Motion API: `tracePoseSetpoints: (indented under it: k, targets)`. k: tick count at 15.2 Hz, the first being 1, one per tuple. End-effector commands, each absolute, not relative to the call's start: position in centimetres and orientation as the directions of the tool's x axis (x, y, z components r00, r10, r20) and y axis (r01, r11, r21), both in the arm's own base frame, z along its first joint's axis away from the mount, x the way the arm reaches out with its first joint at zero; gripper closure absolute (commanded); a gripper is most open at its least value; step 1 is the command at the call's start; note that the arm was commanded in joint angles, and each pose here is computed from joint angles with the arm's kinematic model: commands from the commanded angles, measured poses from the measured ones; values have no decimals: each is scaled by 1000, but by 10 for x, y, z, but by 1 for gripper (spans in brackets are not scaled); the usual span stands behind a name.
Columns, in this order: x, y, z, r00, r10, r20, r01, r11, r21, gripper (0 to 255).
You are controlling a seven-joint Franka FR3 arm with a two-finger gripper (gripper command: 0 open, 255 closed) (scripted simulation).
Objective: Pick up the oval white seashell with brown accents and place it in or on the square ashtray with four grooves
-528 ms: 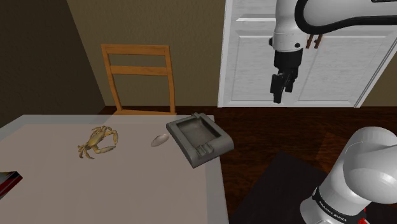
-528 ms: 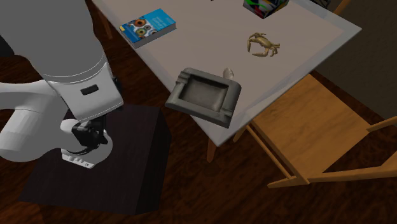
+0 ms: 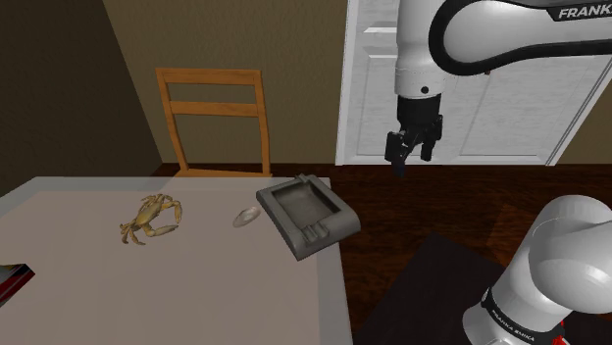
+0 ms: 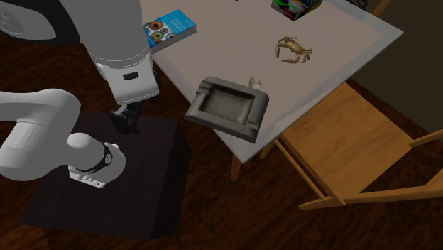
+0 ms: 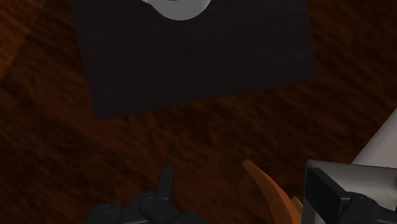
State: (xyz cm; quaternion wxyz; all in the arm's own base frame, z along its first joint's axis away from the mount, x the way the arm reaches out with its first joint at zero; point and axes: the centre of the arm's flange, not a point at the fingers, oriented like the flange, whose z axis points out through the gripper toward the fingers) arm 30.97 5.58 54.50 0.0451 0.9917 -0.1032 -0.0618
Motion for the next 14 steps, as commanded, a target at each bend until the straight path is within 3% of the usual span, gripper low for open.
tracePoseSetpoints:
  k: [1, 14]
  targets:
    - [319, 79, 537, 956, -273, -105, -263, -960, 100, 0]
    - [406, 206, 486, 786, -616, -55, -611, -787, 82, 0]
